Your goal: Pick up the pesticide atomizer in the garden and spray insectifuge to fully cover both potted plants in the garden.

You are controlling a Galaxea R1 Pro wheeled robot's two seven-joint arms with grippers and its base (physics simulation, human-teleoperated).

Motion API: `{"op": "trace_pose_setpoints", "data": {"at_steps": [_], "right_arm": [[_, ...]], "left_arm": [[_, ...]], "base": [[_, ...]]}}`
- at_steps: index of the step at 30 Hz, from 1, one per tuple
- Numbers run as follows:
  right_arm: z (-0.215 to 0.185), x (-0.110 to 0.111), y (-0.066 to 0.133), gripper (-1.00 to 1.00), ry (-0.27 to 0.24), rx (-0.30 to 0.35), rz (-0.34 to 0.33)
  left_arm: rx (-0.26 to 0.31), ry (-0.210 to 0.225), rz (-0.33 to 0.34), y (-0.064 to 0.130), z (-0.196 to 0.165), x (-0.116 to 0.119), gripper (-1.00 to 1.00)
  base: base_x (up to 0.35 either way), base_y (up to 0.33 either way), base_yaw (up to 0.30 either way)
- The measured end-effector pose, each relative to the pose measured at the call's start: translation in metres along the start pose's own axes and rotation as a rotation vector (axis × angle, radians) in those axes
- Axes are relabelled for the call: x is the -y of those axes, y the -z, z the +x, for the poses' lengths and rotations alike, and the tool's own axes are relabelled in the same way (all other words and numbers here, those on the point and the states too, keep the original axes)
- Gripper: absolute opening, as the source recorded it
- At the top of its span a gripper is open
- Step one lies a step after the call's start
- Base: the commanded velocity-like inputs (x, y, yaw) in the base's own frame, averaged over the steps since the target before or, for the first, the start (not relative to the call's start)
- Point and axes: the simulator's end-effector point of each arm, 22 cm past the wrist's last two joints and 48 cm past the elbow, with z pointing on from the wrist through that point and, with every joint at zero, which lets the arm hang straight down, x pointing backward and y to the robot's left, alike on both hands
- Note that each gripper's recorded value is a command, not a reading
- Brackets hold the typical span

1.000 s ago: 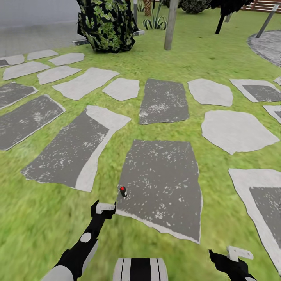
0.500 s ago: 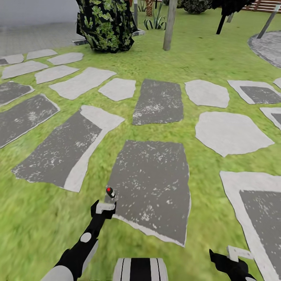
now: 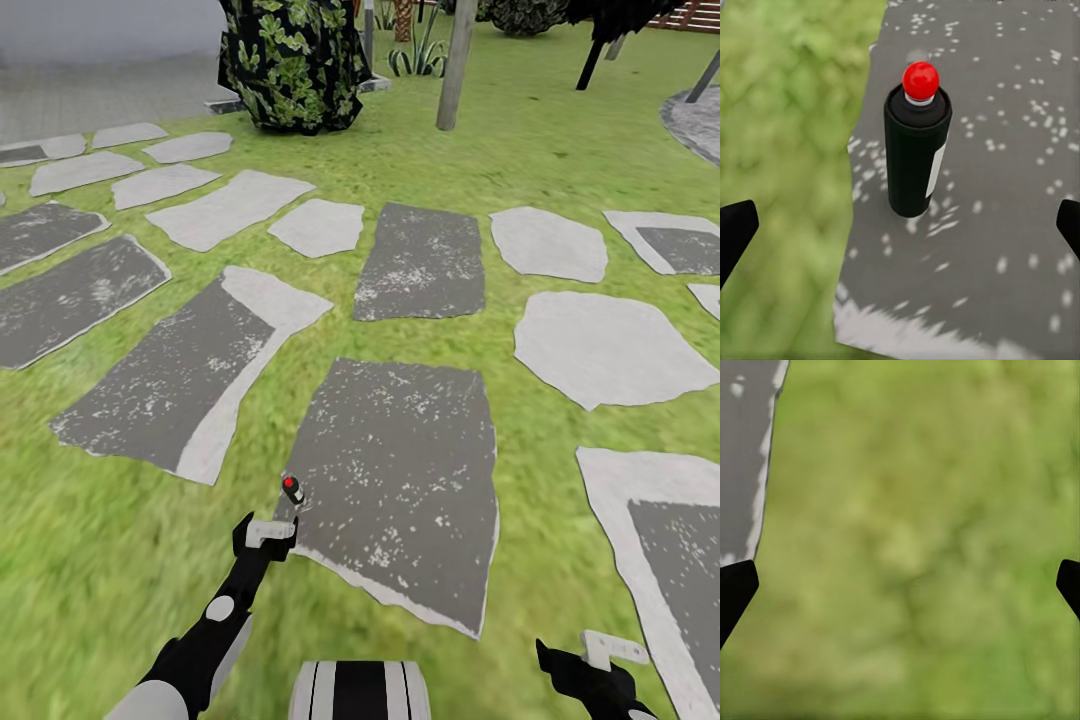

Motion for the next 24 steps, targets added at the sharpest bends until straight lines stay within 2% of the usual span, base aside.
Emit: {"op": "trace_pose_setpoints", "data": {"at_steps": [5, 20, 24], "right_arm": [[0.0, 0.0, 0.0, 1.0, 0.0, 0.0, 0.0], [0.033, 0.002, -0.014, 1.0, 0.018, -0.079, 0.014], [0.034, 0.003, -0.015, 1.0, 0.019, -0.083, 0.015]], "left_arm": [[0.0, 0.0, 0.0, 0.0, 0.0, 0.0, 1.0], [-0.081, 0.006, 0.004, -0.004, 0.05, 0.002, 1.0], [-0.085, 0.007, 0.005, -0.004, 0.053, 0.003, 1.0]], "base": [[0.0, 0.0, 0.001], [0.0, 0.0, 0.0], [0.0, 0.0, 0.0]]}}
